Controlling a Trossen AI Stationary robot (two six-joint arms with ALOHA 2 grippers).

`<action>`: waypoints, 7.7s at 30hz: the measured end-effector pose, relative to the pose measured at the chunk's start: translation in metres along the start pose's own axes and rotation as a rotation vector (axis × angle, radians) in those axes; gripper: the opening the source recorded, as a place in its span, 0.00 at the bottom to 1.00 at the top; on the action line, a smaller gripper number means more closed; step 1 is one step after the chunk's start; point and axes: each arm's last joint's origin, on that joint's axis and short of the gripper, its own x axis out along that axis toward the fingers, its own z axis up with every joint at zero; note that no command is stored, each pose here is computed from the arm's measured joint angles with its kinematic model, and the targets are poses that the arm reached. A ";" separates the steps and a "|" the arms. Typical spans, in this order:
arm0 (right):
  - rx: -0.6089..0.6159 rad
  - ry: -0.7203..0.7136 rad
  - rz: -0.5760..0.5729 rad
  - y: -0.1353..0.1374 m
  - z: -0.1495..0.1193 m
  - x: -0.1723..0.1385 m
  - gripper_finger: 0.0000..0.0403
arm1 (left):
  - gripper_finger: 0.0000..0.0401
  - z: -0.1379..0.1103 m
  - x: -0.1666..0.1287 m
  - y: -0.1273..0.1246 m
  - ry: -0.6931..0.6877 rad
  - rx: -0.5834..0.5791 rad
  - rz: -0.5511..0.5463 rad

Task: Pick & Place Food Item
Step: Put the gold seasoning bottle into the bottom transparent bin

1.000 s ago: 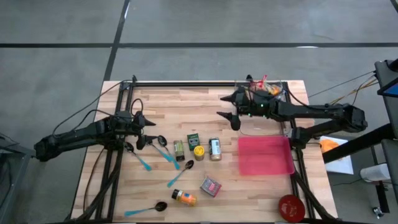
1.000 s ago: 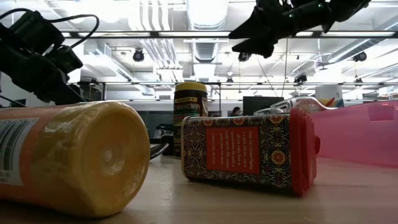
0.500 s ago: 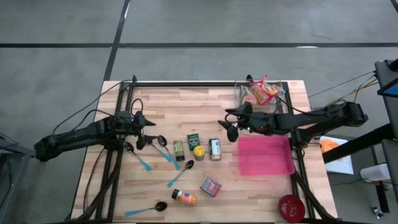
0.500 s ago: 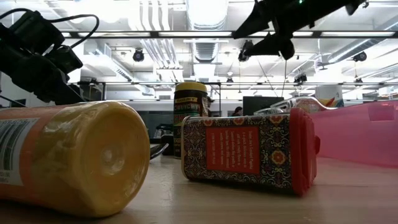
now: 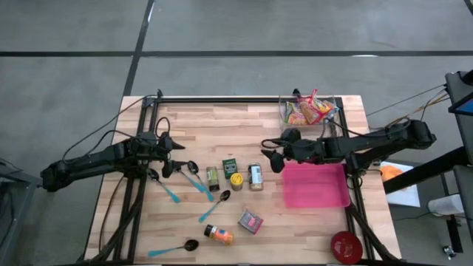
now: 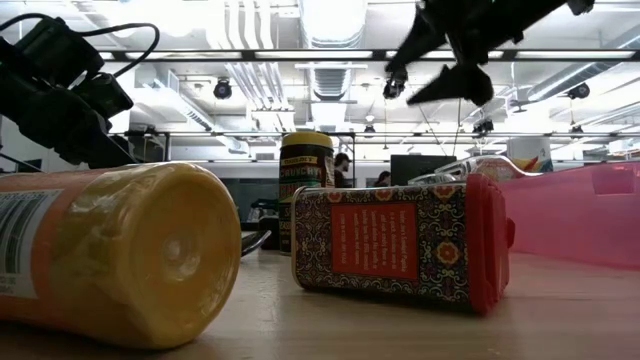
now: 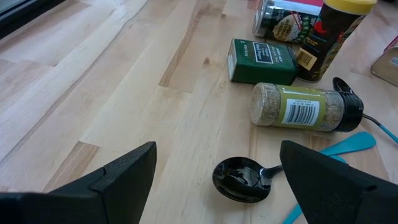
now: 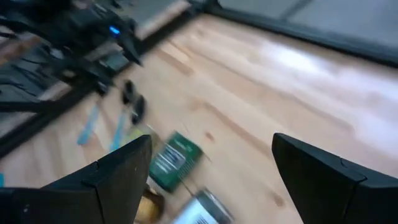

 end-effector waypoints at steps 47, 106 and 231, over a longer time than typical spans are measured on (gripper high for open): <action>0.211 0.491 -0.535 0.058 -0.060 0.117 0.82 | 0.86 0.000 0.000 0.000 0.000 0.000 0.000; 0.248 0.494 -0.614 0.051 -0.071 0.121 0.65 | 0.86 0.000 0.000 0.000 0.002 0.000 0.000; 0.249 0.527 -0.626 0.046 -0.087 0.134 0.68 | 0.86 0.000 0.000 0.000 0.006 -0.001 0.000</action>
